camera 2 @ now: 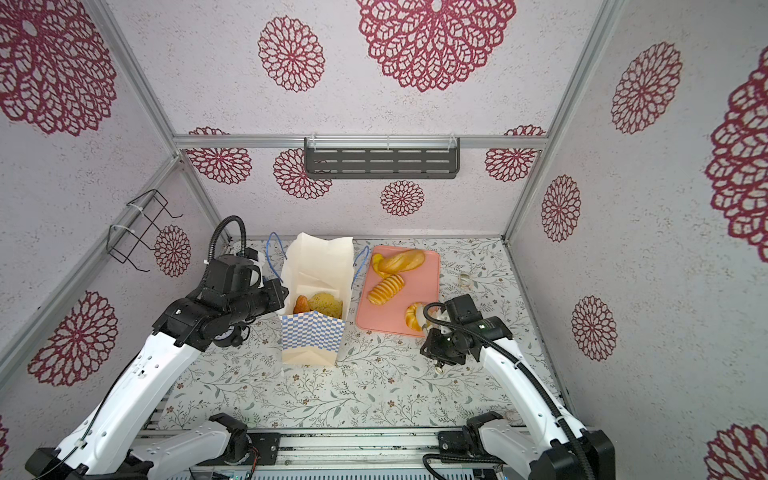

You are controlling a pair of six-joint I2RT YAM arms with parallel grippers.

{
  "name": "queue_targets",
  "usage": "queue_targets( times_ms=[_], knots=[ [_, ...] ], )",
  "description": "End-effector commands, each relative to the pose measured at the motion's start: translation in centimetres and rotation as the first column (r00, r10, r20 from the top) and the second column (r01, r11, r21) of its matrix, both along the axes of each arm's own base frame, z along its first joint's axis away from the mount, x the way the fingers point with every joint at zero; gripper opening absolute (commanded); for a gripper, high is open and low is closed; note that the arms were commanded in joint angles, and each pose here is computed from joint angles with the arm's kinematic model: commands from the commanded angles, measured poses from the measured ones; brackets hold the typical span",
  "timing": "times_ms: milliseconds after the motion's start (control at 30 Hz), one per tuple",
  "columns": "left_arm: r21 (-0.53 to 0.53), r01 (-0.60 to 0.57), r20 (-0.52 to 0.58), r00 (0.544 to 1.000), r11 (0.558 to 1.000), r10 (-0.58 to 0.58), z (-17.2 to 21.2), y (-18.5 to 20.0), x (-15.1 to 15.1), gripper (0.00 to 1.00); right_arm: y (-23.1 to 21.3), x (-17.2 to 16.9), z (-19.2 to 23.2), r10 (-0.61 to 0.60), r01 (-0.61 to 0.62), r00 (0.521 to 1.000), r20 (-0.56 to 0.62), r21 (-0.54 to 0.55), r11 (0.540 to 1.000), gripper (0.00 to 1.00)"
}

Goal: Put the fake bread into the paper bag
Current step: 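Move the tongs down to the yellow ring bread at the tray's near edge, then close the tongs on the yellow ring bread with the right gripper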

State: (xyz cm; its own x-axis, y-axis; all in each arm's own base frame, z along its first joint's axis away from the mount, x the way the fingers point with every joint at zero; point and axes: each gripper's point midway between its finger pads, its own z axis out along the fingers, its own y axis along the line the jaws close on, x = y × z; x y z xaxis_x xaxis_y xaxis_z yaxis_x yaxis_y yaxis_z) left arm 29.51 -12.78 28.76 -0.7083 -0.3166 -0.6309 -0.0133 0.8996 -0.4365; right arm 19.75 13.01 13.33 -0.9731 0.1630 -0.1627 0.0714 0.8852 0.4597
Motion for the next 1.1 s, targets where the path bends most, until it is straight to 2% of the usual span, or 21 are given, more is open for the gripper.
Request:
queue_targets(
  times_ms=[0, 300, 1067],
  knots=[
    [-0.04, 0.017, 0.084, 0.996, 0.999, -0.014, 1.9, -0.5, 0.1, 0.0, 0.3, 0.2, 0.4, -0.002, 0.002, 1.0, -0.001, 0.022, 1.0, 0.39],
    [-0.039, 0.024, 0.093, 0.995, 0.999, -0.021, 2.0, -0.5, 0.1, 0.0, -0.6, 0.6, -1.5, -0.023, 0.022, 0.999, -0.028, -0.039, 0.999, 0.4],
    [-0.047, 0.034, 0.07, 0.997, 0.998, -0.031, 1.0, -0.9, 0.3, 0.0, -0.6, 3.5, -3.1, -0.036, 0.035, 0.999, -0.02, -0.027, 0.999, 0.37]
  ],
)
